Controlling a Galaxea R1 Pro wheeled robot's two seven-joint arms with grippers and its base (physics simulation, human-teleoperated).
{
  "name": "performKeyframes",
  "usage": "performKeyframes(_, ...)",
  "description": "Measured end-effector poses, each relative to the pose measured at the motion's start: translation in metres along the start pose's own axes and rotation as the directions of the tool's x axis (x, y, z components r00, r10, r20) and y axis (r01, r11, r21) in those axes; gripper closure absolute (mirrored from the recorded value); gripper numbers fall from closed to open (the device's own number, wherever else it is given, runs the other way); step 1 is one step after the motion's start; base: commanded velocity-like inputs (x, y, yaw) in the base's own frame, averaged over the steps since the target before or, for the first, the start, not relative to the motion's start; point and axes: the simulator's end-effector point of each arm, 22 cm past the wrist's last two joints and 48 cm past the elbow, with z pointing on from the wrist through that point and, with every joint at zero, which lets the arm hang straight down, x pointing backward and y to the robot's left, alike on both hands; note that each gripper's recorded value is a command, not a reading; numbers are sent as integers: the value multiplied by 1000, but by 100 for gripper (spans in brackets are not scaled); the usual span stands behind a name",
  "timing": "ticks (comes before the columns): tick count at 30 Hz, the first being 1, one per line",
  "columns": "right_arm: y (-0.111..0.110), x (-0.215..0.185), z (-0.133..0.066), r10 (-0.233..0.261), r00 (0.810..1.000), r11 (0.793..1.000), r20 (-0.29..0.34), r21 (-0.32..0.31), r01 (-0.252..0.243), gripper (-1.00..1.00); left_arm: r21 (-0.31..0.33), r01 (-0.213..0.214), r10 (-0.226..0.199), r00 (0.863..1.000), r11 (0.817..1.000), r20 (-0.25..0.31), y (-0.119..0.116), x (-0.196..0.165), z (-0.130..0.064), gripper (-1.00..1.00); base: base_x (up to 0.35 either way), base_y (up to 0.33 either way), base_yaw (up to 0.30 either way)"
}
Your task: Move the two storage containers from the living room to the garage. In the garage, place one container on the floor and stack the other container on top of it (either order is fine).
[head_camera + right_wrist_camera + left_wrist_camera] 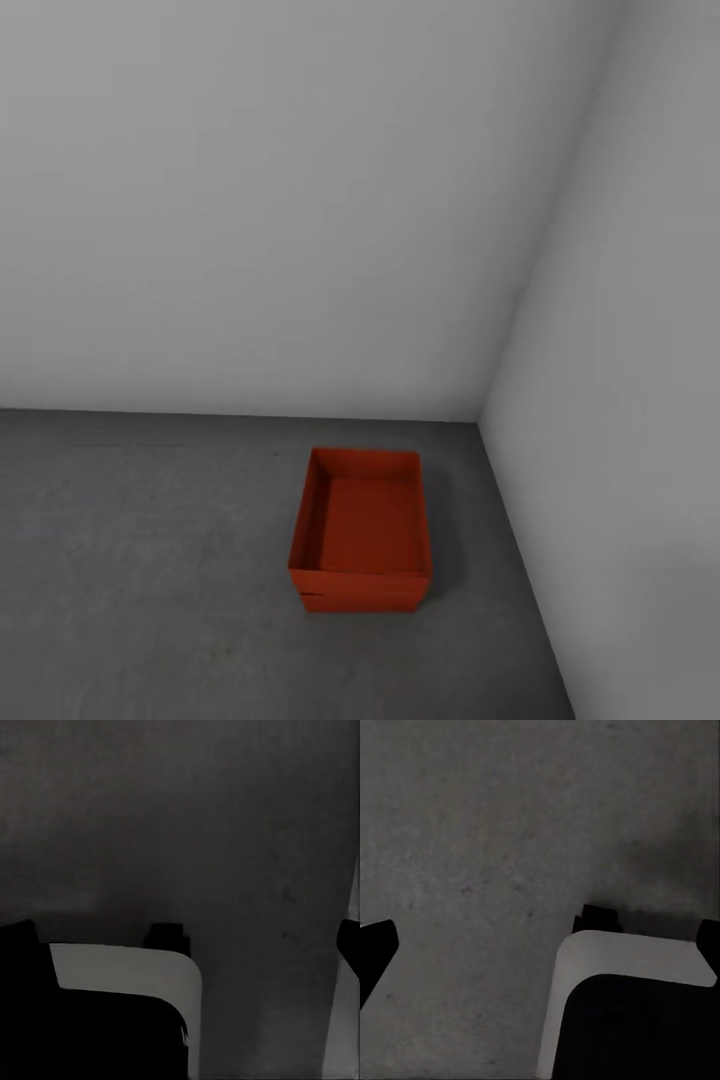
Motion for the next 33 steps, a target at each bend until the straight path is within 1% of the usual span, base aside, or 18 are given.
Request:
performKeyframes(1,0,0,-1,0,1000,1000,0,1,0,-100,12,0,0,1000,1000,0,-2,0,-1,-100,-338,0,0)
performKeyframes(5,0,-1,-7,-2,1000,1000,-1,3,2,-100,115,-5,5,1000,993,-1,-22,0,-8,-100,-338,0,0)
performKeyframes(8,0,-2,-11,-2,1000,1000,-1,3,2,-100,139,-5,5,1000,990,0,-23,-1,-13,-100,-338,0,0)
performKeyframes(13,0,-2,-18,4,1000,1000,-5,4,-4,-100,136,21,-21,1000,990,0,-17,-3,-19,-100,-338,0,0)
performKeyframes(17,2,5,-24,10,1000,1000,-22,2,-10,-100,134,31,-31,1000,990,-1,-14,-4,-24,-100,-338,0,0)
performKeyframes(27,3,7,-37,12,999,1000,-32,2,-12,-100,141,35,-35,999,989,-3,-13,-6,-36,-100,-328,0,0)
performKeyframes(33,3,8,-38,12,999,1000,-31,2,-12,-100,135,33,-33,999,990,-4,-13,-5,-37,-100,-83,0,0)
